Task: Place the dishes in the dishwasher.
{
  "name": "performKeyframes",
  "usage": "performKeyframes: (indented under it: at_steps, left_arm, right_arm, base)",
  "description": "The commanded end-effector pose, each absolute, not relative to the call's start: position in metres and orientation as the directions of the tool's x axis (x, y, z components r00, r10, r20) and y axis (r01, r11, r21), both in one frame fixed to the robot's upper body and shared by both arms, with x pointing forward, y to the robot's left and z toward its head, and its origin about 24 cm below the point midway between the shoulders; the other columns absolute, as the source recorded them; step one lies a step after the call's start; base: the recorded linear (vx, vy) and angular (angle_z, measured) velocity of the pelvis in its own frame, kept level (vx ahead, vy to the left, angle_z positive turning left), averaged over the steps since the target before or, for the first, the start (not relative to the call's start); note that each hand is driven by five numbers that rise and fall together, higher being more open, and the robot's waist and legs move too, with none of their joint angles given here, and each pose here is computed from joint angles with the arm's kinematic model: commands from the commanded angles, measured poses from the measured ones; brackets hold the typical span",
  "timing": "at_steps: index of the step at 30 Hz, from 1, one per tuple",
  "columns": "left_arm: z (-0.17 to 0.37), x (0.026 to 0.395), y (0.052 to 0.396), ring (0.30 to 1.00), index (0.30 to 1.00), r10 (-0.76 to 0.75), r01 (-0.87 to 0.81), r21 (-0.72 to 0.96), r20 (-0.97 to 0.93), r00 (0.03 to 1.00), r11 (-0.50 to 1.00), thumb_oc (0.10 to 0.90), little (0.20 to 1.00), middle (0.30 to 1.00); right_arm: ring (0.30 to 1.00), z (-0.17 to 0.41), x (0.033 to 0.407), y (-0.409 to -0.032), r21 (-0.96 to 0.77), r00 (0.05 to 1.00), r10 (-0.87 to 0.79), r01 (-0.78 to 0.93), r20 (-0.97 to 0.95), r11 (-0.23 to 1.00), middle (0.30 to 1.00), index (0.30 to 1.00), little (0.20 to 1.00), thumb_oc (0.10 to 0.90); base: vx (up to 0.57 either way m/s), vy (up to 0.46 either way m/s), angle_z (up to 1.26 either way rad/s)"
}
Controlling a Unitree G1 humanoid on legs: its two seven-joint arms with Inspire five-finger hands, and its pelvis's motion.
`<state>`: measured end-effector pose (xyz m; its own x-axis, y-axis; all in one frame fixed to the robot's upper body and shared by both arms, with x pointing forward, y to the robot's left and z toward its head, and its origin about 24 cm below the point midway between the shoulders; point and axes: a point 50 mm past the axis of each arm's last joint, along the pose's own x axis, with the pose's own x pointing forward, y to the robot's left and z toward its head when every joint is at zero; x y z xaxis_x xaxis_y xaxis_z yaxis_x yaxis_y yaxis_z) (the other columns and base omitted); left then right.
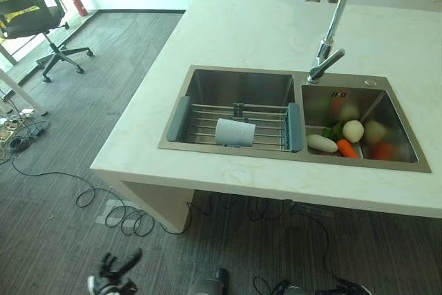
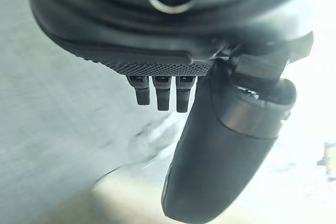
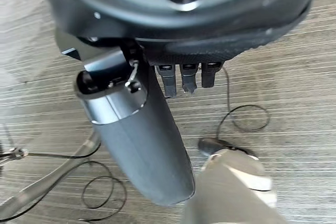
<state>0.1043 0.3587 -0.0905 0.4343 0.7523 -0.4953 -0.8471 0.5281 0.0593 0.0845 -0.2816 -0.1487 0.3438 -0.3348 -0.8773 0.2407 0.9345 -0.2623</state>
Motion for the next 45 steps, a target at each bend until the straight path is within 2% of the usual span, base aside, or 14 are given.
performKeyframes:
  at_steps: [1, 3, 5, 7, 8, 9, 10, 12, 16, 17, 19, 23, 29, 45]
  left_arm:
    - [-0.016, 0.13, 0.4, 0.9, 0.9, 0.885, -0.885, 0.006, -0.04, 0.464, 0.465, 0.8, 0.9, 0.9]
    - [0.006, 0.133, 0.409, 0.9, 0.9, 0.895, -0.898, 0.006, 0.078, 0.439, 0.44, 0.8, 0.9, 0.9]
    - [0.056, 0.135, 0.425, 0.9, 0.9, 0.879, -0.932, 0.032, 0.322, 0.351, 0.361, 0.8, 0.9, 0.9]
    - [0.136, 0.136, 0.437, 0.9, 0.9, 0.712, -0.969, 0.122, 0.66, 0.241, 0.215, 0.8, 0.9, 0.9]
    - [0.154, 0.133, 0.439, 0.9, 0.9, 0.66, -0.974, 0.102, 0.72, 0.213, 0.202, 0.8, 0.9, 0.9]
    - [0.19, 0.132, 0.437, 0.9, 0.9, 0.548, -0.968, 0.083, 0.811, 0.204, 0.237, 0.8, 0.9, 0.9]
    - [0.216, 0.136, 0.429, 0.9, 0.9, 0.419, -0.933, 0.137, 0.865, 0.277, 0.334, 0.8, 0.9, 0.9]
    - [0.246, 0.156, 0.405, 0.9, 0.9, 0.217, -0.771, 0.277, 0.856, 0.469, 0.574, 0.8, 0.9, 0.9]
    - [0.264, 0.195, 0.356, 0.9, 0.9, -0.055, -0.456, 0.463, 0.745, 0.664, 0.76, 0.8, 0.9, 0.9]
    - [0.264, 0.201, 0.352, 0.9, 0.9, -0.082, -0.402, 0.47, 0.723, 0.686, 0.785, 0.8, 0.9, 0.9]
    - [0.248, 0.227, 0.326, 0.9, 0.9, -0.253, -0.134, 0.574, 0.543, 0.8, 0.808, 0.8, 0.9, 0.9]
    - [0.229, 0.249, 0.301, 0.9, 0.9, -0.35, 0.022, 0.628, 0.405, 0.845, 0.778, 0.8, 0.9, 0.9]
    - [0.227, 0.268, 0.306, 0.9, 0.9, -0.361, 0.061, 0.766, 0.23, 0.904, 0.64, 0.8, 0.9, 0.9]
    - [0.234, 0.278, 0.301, 0.9, 0.9, -0.328, -0.057, 0.891, 0.225, 0.917, 0.451, 0.8, 0.9, 0.9]
  right_arm:
    - [0.9, -0.14, 0.082, -0.304, -0.31, 0.339, -0.411, 0.315, -0.846, 0.897, 0.9, 0.9, 0.9, 0.8]
    - [0.9, -0.142, 0.079, -0.302, -0.302, 0.332, -0.41, 0.33, -0.85, 0.894, 0.9, 0.9, 0.9, 0.8]
    - [0.9, -0.145, 0.076, -0.295, -0.292, 0.32, -0.405, 0.346, -0.856, 0.892, 0.9, 0.9, 0.9, 0.8]
    - [0.9, -0.148, 0.068, -0.292, -0.292, 0.289, -0.41, 0.375, -0.865, 0.88, 0.9, 0.9, 0.9, 0.8]
    - [0.9, -0.148, 0.066, -0.292, -0.293, 0.281, -0.412, 0.383, -0.867, 0.876, 0.9, 0.9, 0.9, 0.8]
    - [0.9, -0.149, 0.062, -0.293, -0.29, 0.264, -0.412, 0.399, -0.872, 0.87, 0.9, 0.9, 0.9, 0.8]
    - [0.9, -0.148, 0.059, -0.295, -0.287, 0.256, -0.409, 0.406, -0.876, 0.868, 0.9, 0.9, 0.9, 0.8]
    - [0.9, -0.148, 0.057, -0.296, -0.281, 0.247, -0.399, 0.402, -0.883, 0.871, 0.9, 0.9, 0.9, 0.8]
    - [0.9, -0.149, 0.06, -0.296, -0.268, 0.256, -0.376, 0.372, -0.891, 0.888, 0.9, 0.9, 0.9, 0.8]
    - [0.9, -0.148, 0.061, -0.296, -0.266, 0.259, -0.372, 0.366, -0.891, 0.892, 0.9, 0.9, 0.9, 0.8]
    - [0.9, -0.148, 0.066, -0.294, -0.246, 0.273, -0.355, 0.363, -0.894, 0.899, 0.9, 0.9, 0.9, 0.8]
    - [0.9, -0.148, 0.074, -0.292, -0.215, 0.297, -0.341, 0.384, -0.892, 0.898, 0.9, 0.9, 0.9, 0.8]
    - [0.9, -0.149, 0.068, -0.291, -0.199, 0.279, -0.329, 0.407, -0.902, 0.891, 0.9, 0.9, 0.9, 0.8]
    - [0.9, -0.15, 0.041, -0.294, -0.187, 0.259, -0.324, 0.44, -0.91, 0.878, 0.9, 0.9, 0.9, 0.8]
  base:
    - [0.0, 0.0, 0.0]
    - [0.02, -0.04, 0.01]
    - [0.05, -0.072, 0.04]
    - [0.07, -0.09, 0.0]
    - [0.09, -0.102, 0.05]
    - [0.1, -0.101, 0.08]
    - [0.11, -0.103, 0.12]
    - [0.06, -0.074, 0.17]
    - [0.06, -0.054, 0.03]
    - [0.1, -0.073, -0.18]
    - [0.12, -0.085, -0.32]
    - [0.07, -0.029, -0.32]
    - [0.08, -0.023, -0.25]
    - [0.01, -0.003, -0.12]
